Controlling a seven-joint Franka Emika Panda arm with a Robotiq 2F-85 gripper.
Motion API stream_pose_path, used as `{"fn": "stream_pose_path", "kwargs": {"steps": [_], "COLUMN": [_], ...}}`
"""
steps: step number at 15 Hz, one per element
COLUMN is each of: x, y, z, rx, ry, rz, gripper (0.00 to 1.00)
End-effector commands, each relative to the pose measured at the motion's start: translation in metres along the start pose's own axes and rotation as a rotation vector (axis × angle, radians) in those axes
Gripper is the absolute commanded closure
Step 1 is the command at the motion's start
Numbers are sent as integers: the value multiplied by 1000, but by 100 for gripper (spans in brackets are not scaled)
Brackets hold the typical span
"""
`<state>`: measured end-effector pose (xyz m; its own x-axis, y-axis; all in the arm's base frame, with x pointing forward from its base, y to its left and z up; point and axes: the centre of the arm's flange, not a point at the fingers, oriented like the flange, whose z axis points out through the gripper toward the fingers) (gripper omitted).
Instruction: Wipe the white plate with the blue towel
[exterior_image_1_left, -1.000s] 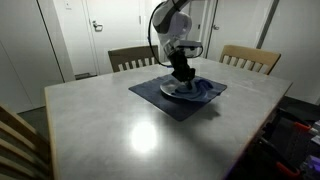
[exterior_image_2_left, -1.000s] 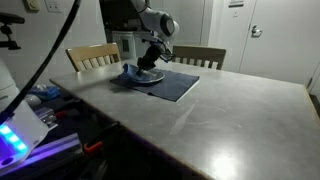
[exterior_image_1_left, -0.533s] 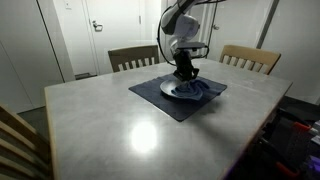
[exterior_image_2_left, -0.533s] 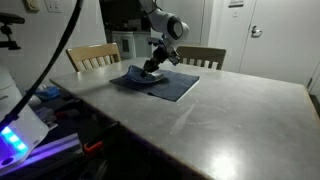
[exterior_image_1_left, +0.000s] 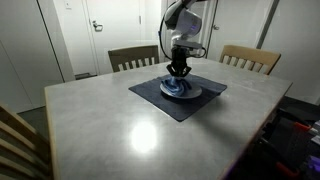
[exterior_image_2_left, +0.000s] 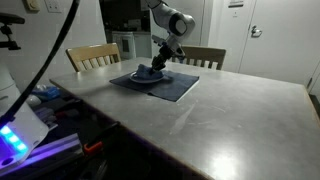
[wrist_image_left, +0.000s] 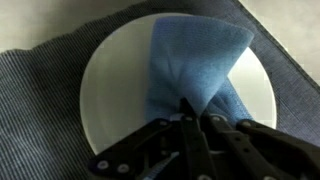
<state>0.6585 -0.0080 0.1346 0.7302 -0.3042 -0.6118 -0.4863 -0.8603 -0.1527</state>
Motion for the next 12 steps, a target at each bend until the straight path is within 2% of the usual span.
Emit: {"fn": "stream_pose_path", "kwargs": {"steps": [1,7,12], "x": [-32,-65,-77], "y": [-19,-72,-138], "z": [-12,-45,-55], "rx": [22,-34,-75], "ry": [82,203,354], "rz": [-107,-213,-310], "gripper": [98,98,98]}}
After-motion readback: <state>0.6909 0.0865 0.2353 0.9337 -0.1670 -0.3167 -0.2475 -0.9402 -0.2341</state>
